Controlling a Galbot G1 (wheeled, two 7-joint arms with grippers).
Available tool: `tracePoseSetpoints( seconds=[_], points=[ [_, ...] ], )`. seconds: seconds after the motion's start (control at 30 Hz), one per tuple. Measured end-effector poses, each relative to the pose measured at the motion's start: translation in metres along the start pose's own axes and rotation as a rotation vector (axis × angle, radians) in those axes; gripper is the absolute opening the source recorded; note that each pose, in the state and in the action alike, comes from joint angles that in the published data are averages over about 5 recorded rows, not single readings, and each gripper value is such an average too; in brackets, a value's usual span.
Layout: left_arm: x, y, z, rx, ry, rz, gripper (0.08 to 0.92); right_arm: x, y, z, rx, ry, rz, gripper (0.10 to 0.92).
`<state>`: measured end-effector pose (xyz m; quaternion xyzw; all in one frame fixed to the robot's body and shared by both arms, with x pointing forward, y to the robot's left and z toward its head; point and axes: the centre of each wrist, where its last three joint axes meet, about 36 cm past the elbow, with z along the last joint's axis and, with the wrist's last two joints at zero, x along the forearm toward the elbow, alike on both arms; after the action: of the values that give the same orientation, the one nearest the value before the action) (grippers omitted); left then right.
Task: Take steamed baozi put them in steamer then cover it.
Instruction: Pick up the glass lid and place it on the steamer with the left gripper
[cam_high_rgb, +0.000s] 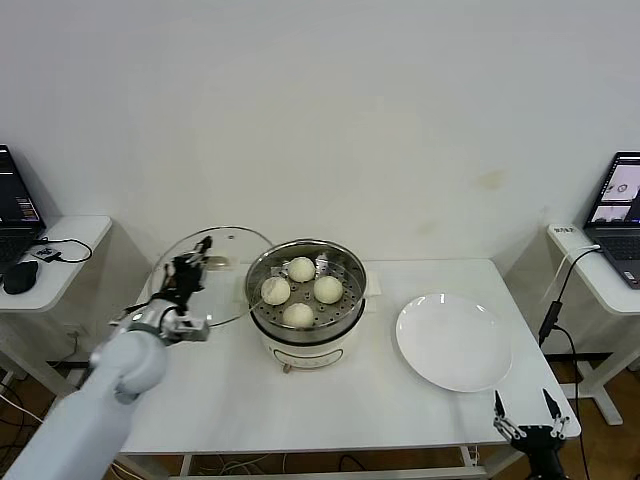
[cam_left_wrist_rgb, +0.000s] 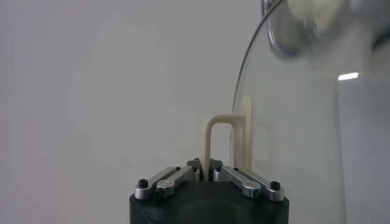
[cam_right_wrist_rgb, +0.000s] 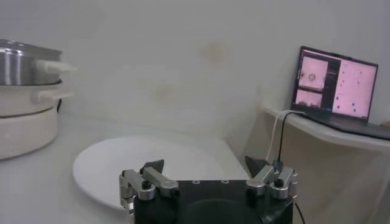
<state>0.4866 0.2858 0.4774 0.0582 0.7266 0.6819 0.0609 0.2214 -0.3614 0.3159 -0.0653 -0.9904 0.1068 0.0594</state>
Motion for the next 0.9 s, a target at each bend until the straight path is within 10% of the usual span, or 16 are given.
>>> tracePoseSetpoints(
  seconds=[0.9],
  points=[
    [-0.055, -0.026, -0.144, -0.02, 0.008, 0.064, 0.148, 0.003, 0.024, 0.017, 0.095, 0.055, 0.039, 0.823]
  ],
)
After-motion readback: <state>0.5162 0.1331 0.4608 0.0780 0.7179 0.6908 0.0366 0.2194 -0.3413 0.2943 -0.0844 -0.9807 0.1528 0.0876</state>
